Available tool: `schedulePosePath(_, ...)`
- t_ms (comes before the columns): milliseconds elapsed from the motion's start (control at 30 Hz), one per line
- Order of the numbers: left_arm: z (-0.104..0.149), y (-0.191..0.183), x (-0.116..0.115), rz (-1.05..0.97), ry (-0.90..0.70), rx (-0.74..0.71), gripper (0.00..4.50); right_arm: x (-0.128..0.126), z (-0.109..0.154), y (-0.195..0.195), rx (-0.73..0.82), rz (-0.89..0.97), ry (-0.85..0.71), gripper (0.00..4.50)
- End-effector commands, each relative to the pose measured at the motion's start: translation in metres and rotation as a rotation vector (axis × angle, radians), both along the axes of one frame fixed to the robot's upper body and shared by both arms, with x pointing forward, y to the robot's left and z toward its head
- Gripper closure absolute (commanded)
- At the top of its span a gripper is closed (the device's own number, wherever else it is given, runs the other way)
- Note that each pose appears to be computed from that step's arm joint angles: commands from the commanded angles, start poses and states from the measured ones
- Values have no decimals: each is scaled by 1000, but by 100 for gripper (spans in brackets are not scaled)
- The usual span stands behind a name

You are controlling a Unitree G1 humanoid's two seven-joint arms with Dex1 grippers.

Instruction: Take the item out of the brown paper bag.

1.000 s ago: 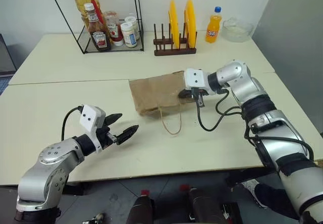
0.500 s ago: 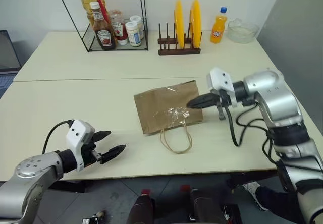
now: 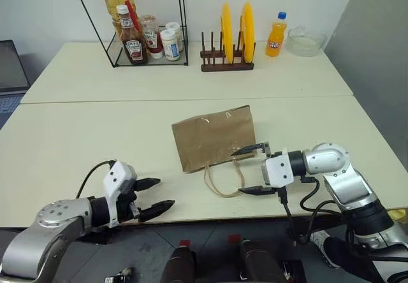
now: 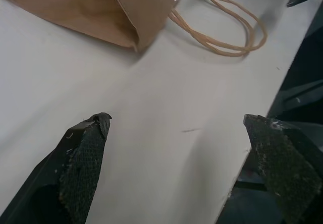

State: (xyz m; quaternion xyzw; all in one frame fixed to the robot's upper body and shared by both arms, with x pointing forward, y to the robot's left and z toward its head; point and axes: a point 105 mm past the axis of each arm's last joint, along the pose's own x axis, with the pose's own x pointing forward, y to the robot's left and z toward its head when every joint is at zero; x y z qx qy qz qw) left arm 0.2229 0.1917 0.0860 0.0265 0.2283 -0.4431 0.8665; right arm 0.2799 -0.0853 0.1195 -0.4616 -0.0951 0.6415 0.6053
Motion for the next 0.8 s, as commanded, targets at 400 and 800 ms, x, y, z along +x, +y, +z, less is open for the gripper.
schedulePosePath(400,-8,-12,3,-51,-21,-16,0,9,-8,10,89,-14,-61,4)
schedulePosePath(800,-15,-28,-2,-94,-12,-43,0,0,4,22,242,-20,61,4)
